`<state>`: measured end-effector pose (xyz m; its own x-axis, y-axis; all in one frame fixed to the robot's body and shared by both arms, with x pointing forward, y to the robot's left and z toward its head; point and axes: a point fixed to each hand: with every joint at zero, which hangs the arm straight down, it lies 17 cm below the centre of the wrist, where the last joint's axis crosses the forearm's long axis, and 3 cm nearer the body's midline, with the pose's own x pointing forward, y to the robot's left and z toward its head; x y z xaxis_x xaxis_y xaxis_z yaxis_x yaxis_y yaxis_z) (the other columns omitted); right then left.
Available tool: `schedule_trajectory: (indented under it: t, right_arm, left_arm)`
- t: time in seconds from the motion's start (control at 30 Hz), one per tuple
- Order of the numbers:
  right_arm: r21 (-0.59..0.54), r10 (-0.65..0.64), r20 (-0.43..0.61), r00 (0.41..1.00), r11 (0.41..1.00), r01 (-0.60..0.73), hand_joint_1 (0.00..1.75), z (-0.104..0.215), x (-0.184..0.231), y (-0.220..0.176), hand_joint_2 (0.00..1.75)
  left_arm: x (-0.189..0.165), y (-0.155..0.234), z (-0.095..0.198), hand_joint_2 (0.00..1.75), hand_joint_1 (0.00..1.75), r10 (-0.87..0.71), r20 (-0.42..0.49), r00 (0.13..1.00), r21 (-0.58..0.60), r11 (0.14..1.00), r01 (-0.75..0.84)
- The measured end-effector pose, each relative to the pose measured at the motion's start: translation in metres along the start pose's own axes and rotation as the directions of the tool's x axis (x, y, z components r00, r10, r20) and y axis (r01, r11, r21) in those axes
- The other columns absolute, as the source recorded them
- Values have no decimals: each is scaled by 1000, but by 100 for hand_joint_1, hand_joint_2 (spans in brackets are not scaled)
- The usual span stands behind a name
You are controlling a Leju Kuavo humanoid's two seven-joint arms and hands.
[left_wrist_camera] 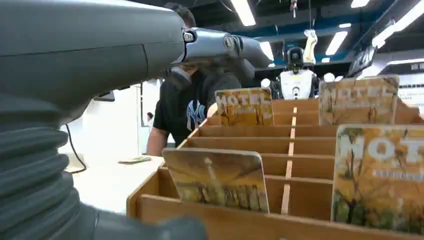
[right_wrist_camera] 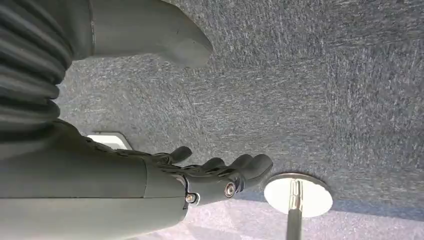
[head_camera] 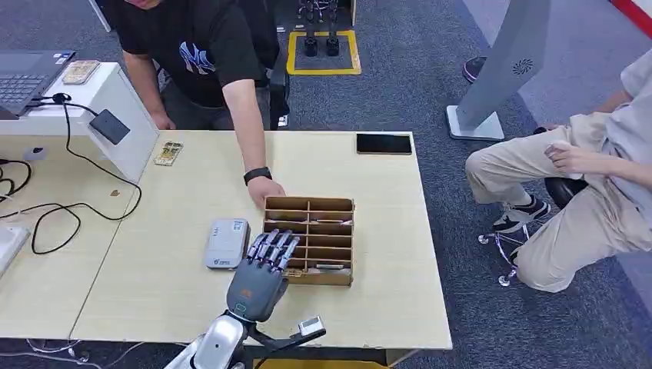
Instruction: Pass the card to the sensor for recognition and then transmit it.
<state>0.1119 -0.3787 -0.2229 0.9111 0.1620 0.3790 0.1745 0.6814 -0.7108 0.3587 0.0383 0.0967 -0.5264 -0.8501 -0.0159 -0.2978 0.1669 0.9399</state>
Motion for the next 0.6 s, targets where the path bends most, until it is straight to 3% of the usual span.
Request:
schedule_trajectory:
  t: [0.13,0.27,0.6]
  right_arm:
    - [4,6,6,1000,1000,-6,0,0,1,1,175]
    - [9,5,3,1000,1000,-5,0,1,1,3,175]
    - [14,8,4,1000,1000,-8,0,1,1,4,175]
  left_arm:
    - [0,-27,9,175,175,4,-1,1000,-109,994,-4]
    - [-3,-40,8,175,175,7,-8,1000,-142,990,-8]
    - [-10,-35,1,175,175,60,-42,997,-98,993,-64]
